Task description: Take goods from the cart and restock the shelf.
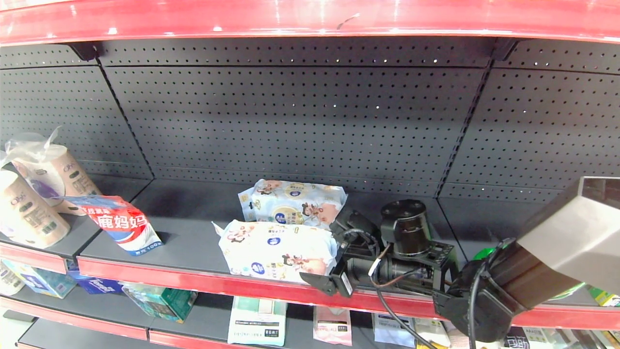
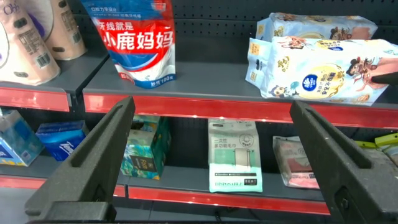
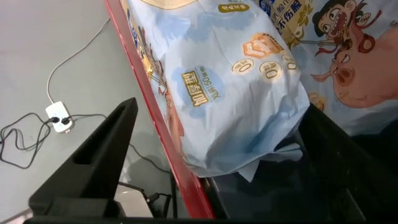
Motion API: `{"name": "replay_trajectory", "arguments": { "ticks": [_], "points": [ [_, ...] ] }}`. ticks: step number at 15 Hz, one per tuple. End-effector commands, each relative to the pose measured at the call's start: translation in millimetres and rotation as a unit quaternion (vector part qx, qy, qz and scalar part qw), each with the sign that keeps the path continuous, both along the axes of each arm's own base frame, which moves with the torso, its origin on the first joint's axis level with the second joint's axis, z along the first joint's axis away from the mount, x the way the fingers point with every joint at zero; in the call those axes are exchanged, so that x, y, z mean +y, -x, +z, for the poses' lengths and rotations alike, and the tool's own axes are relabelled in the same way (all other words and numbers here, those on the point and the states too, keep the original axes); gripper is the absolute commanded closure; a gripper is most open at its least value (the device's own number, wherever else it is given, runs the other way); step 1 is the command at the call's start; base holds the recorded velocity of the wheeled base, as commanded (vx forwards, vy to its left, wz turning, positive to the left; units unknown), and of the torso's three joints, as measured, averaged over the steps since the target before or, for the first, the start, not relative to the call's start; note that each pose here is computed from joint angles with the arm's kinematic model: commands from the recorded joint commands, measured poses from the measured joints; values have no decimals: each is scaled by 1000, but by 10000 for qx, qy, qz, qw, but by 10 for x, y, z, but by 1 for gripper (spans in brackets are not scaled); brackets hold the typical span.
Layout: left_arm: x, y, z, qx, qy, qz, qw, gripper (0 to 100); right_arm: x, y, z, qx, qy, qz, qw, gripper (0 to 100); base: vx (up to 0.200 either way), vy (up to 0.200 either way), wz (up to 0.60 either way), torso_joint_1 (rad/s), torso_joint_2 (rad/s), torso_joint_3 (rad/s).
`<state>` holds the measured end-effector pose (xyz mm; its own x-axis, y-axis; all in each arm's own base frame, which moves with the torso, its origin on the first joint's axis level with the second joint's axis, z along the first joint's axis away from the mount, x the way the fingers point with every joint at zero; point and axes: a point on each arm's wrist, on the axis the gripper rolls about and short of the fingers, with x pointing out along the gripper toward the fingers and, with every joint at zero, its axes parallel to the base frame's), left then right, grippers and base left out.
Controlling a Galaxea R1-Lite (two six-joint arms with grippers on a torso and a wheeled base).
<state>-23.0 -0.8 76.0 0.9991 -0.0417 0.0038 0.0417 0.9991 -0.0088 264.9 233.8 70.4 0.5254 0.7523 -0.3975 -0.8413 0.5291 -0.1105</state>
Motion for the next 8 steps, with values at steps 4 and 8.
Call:
{"name": "replay_trajectory", "arguments": {
  "ticks": [4,8],
  "points": [
    [0,-1,1,4,1,1,10000,0,-223,143,217,-55,-114,-169,9998,0,0,0,0,0,0,0],
    [0,-1,1,4,1,1,10000,0,-617,326,494,-129,-402,-636,9971,0,0,0,0,0,0,0]
  ]
}}
